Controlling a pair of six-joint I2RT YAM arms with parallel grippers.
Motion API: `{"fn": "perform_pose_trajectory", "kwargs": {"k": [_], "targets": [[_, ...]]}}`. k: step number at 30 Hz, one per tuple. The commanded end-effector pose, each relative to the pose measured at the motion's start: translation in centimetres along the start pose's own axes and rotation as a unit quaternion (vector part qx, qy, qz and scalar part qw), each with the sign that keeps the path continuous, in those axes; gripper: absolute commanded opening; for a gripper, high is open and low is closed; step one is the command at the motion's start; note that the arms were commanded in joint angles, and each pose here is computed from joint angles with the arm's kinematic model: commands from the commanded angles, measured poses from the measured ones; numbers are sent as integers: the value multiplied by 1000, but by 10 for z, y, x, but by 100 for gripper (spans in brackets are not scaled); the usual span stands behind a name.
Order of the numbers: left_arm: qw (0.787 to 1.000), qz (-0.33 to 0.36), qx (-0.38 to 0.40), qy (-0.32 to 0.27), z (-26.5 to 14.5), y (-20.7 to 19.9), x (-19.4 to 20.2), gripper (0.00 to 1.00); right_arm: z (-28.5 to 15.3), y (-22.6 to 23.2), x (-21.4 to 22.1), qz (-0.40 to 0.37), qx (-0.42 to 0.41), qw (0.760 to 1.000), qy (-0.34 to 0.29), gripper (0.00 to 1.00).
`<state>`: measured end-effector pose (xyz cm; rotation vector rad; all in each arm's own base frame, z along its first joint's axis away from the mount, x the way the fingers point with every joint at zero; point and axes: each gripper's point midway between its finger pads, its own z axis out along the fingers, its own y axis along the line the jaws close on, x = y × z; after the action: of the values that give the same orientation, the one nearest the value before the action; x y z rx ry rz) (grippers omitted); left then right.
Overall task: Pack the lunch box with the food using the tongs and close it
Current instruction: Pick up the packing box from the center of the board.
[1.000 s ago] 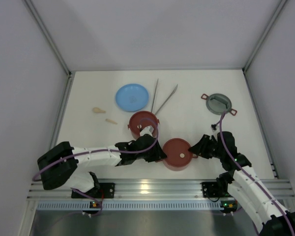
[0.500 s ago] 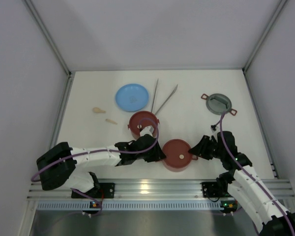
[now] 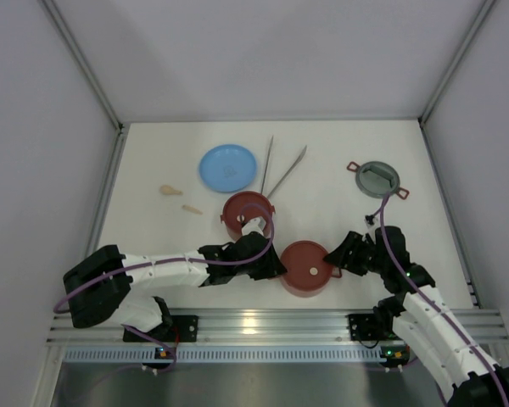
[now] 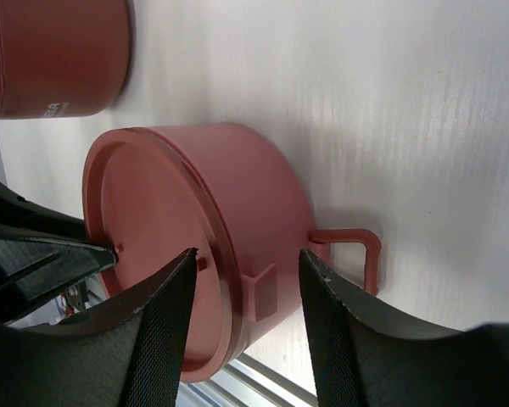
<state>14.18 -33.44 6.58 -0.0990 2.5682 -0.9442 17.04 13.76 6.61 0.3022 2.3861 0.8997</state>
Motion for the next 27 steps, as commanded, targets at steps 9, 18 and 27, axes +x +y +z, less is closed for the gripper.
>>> {"fn": "perform_pose_trajectory", "kwargs": {"k": [9, 18, 27], "targets": [[998, 22, -52, 17, 6, 30, 14, 0, 3, 9, 4, 7, -40, 999, 1, 45], [998, 22, -52, 20, 8, 30, 15, 0, 4, 6, 10, 10, -43, 999, 5, 41], [998, 29, -52, 20, 7, 27, 13, 0, -2, 18, 3, 8, -57, 998, 2, 19]]}}
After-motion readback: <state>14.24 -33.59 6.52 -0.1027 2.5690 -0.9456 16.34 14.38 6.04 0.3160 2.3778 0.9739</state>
